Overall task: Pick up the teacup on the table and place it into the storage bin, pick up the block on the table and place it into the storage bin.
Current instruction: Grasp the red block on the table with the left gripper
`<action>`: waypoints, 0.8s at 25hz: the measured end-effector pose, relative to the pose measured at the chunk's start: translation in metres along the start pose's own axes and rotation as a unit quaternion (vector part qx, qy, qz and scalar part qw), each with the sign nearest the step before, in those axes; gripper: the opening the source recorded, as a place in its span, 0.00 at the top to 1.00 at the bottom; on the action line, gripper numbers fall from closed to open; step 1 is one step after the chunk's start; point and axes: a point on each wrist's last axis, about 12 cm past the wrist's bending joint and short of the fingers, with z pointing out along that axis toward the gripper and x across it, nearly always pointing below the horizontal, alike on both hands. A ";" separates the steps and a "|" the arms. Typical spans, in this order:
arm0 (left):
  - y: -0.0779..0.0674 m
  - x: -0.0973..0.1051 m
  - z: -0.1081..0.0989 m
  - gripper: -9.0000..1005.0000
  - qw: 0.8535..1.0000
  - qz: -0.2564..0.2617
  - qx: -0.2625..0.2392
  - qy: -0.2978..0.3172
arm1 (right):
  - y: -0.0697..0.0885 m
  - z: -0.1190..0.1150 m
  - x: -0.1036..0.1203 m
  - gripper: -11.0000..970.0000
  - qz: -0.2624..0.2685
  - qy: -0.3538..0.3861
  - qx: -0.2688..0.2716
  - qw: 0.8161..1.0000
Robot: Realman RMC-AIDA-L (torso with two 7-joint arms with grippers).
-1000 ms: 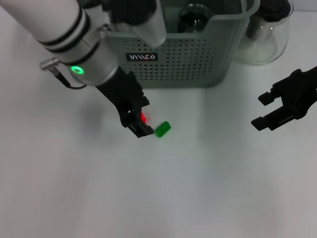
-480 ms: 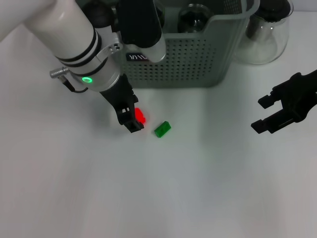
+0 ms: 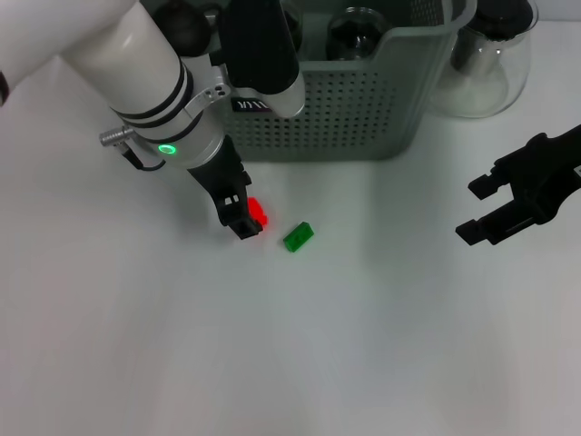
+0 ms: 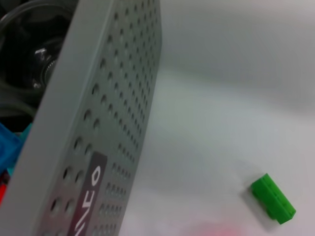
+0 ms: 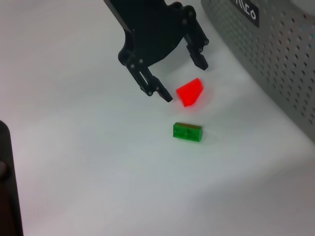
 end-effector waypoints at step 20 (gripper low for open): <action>-0.002 -0.002 0.010 0.35 1.000 0.013 0.003 0.014 | -0.001 0.000 0.001 0.17 0.001 -0.001 0.005 1.000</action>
